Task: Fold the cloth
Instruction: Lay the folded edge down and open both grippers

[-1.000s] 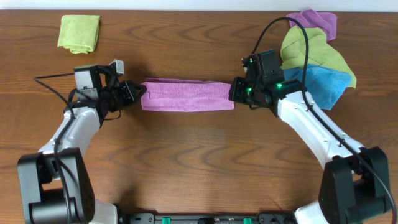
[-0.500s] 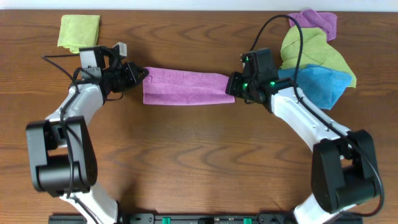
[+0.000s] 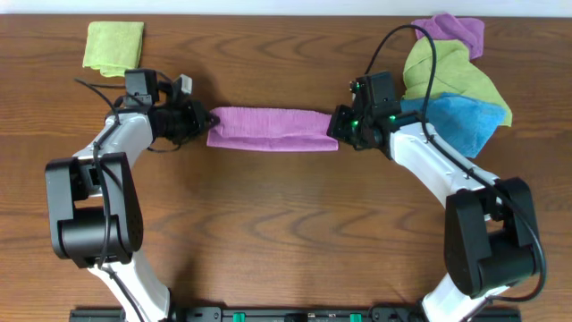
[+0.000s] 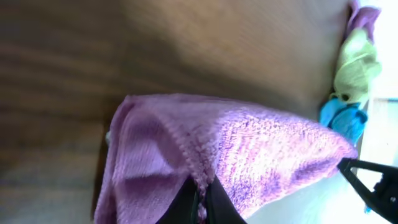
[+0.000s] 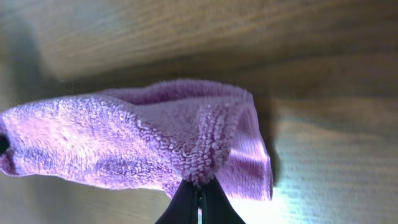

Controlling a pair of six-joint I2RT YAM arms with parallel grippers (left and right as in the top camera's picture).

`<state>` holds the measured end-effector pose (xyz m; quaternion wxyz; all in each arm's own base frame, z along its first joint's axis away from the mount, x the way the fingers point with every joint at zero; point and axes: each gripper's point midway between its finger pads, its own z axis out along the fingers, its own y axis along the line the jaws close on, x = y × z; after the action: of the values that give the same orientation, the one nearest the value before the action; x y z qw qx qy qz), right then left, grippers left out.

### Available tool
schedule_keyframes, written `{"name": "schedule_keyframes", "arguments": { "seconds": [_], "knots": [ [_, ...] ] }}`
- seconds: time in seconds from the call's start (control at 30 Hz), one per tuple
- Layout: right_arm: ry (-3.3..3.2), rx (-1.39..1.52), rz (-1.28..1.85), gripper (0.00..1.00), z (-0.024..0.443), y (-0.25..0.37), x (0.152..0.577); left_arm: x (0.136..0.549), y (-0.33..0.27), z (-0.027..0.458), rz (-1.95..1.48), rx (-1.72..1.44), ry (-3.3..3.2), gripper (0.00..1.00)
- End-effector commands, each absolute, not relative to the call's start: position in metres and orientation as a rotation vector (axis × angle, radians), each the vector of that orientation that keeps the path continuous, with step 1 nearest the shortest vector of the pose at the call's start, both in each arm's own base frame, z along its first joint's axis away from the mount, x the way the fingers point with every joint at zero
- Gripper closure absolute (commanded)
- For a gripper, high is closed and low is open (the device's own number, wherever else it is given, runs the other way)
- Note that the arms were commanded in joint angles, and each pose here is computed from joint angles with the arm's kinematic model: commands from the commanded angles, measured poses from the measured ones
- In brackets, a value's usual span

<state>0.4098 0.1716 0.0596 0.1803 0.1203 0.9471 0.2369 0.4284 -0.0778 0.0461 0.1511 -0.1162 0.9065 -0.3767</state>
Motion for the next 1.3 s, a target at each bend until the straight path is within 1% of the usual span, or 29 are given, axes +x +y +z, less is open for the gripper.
{"name": "schedule_keyframes", "arguments": {
  "seconds": [0.0,0.23,0.6,0.93,1.17,1.27],
  "knots": [
    [2.678,0.361,0.692,0.99,0.064,0.171,0.412,0.426,-0.073,0.038,-1.013,-0.293,2.642,0.94],
    [2.681,0.364,0.654,0.98,0.061,0.167,0.413,0.43,-0.064,0.033,-0.926,-0.308,2.651,0.94],
    [2.702,0.387,0.601,0.99,0.034,0.163,0.419,0.448,-0.051,0.033,-0.808,-0.294,2.601,0.94],
    [2.617,0.375,0.595,0.98,0.042,0.163,0.438,0.459,-0.047,0.038,-0.774,-0.291,2.559,0.94],
    [2.597,0.375,0.591,0.98,0.044,0.161,0.442,0.468,-0.048,0.047,-0.764,-0.251,2.527,0.94],
    [2.6,0.376,0.591,0.99,0.043,0.161,0.442,0.463,-0.047,0.039,-0.678,-0.224,2.579,0.94]
  ]
}}
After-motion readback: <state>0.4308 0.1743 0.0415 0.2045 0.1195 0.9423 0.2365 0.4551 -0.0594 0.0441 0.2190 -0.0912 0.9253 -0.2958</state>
